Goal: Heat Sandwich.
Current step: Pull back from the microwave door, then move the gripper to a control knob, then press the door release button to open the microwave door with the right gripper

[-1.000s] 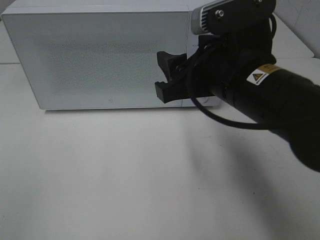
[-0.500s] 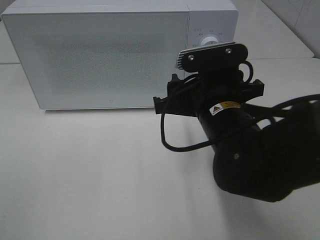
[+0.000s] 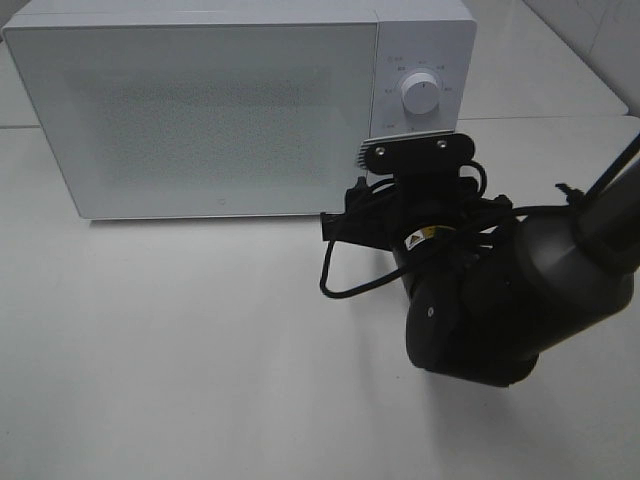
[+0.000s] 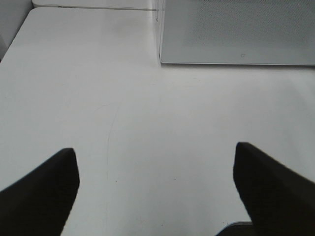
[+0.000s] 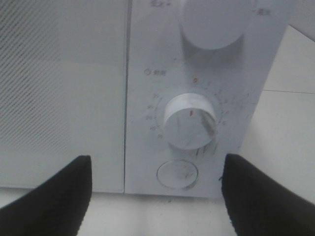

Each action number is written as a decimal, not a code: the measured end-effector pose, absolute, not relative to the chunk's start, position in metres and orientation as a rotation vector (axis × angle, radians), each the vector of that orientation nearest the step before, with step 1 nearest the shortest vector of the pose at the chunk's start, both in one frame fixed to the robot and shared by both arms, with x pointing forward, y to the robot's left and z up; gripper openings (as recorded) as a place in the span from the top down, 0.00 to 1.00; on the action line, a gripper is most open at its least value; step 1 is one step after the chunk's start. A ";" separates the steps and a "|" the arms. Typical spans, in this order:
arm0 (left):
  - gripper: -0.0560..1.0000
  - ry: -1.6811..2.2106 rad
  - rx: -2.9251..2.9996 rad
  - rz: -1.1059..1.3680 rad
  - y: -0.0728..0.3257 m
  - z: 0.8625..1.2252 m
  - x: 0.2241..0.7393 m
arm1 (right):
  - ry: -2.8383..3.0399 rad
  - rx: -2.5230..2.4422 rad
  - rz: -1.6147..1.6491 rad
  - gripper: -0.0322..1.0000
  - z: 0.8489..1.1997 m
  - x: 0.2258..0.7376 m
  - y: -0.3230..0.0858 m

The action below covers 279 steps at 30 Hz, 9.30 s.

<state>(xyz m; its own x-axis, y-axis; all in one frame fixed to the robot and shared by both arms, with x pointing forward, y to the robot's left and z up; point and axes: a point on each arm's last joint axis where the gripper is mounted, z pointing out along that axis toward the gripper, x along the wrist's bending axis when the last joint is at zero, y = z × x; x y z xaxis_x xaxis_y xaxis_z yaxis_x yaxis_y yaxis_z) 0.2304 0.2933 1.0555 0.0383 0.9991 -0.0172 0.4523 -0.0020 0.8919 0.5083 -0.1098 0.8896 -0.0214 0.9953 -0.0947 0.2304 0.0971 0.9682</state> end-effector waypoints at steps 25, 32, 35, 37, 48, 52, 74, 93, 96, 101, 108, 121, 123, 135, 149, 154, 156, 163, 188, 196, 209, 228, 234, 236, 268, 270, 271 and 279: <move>0.19 1.515 1.558 0.912 0.293 1.055 0.230 | 1.442 1.281 1.015 0.27 0.865 0.538 -0.117; 0.19 1.515 1.558 0.912 0.293 1.055 0.230 | 1.455 1.277 0.994 0.27 0.858 0.544 -0.124; 0.19 1.515 1.558 0.912 0.293 1.055 0.230 | 1.443 1.276 1.008 0.27 0.860 0.547 -0.123; 0.19 1.515 1.558 0.912 0.293 1.055 0.230 | 1.426 1.272 1.028 0.27 0.864 0.553 -0.122; 0.19 1.515 1.558 0.912 0.293 1.055 0.230 | 1.383 1.282 1.053 0.27 0.870 0.563 -0.123; 0.19 1.515 1.558 0.912 0.293 1.055 0.230 | 1.382 1.283 1.052 0.28 0.870 0.563 -0.123; 0.19 1.516 1.558 0.913 0.293 1.055 0.230 | 1.301 1.401 1.131 0.54 0.869 0.565 -0.127; 0.19 1.516 1.558 0.913 0.293 1.055 0.230 | 0.537 2.113 1.761 0.54 0.871 0.564 -0.126; 0.19 1.516 1.558 0.913 0.293 1.055 0.230 | 0.430 2.176 1.821 0.54 0.871 0.563 -0.125; 0.19 1.516 1.558 0.913 0.293 1.055 0.230 | 0.137 2.323 1.961 0.54 0.872 0.563 -0.125; 0.19 1.516 1.558 0.913 0.293 1.055 0.230 | -0.104 2.415 2.053 0.54 0.872 0.563 -0.125; 0.19 1.516 1.558 0.913 0.293 1.055 0.230 | -0.112 2.417 2.057 0.54 0.872 0.563 -0.125; 0.19 1.516 1.558 0.913 0.293 1.055 0.230 | -0.111 2.418 2.057 0.54 0.872 0.563 -0.125; 0.19 1.516 1.558 0.913 0.293 1.055 0.230 | -0.113 2.470 2.007 0.26 0.867 0.561 -0.124; 0.19 1.516 1.558 0.913 0.293 1.055 0.230 | -0.027 2.487 2.022 0.27 0.885 0.537 -0.141; 0.19 1.516 1.558 0.913 0.293 1.055 0.230 | 0.088 2.512 2.006 0.27 0.890 0.517 -0.150; 0.19 1.516 1.558 0.913 0.293 1.055 0.230 | 0.106 2.517 2.001 0.27 0.890 0.514 -0.152; 0.19 1.516 1.558 0.913 0.293 1.055 0.230 | 0.288 2.496 1.905 0.27 0.894 0.480 -0.174; 0.19 1.516 1.558 0.913 0.293 1.055 0.230 | 1.519 1.061 1.037 0.27 0.940 0.457 -0.194; 0.19 1.516 1.558 0.913 0.293 1.055 0.230 | 1.699 1.125 1.002 0.27 0.945 0.460 -0.184; 0.19 1.516 1.558 0.913 0.293 1.055 0.230 | 2.058 1.184 0.987 0.27 0.982 0.467 -0.177; 0.19 1.516 1.558 0.913 0.293 1.055 0.230 | 2.065 1.655 0.594 0.27 1.041 0.454 -0.265; 0.19 1.516 1.558 0.913 0.293 1.055 0.230 | 1.990 1.830 0.484 0.27 1.056 0.426 -0.291; 0.19 1.516 1.558 0.913 0.293 1.055 0.230 | 1.964 1.855 0.492 0.27 1.060 0.414 -0.295; 0.19 1.516 1.558 0.913 0.293 1.055 0.230 | 1.558 1.582 1.005 0.27 1.065 0.256 -0.297; 0.19 1.516 1.558 0.913 0.293 1.055 0.230 | 1.552 1.576 1.010 0.28 1.065 0.255 -0.297; 0.19 1.516 1.558 0.913 0.293 1.055 0.230 | 1.546 1.569 1.017 0.28 1.065 0.253 -0.297; 0.19 1.516 1.558 0.913 0.293 1.055 0.230 | 1.471 1.492 1.087 0.28 1.065 0.235 -0.297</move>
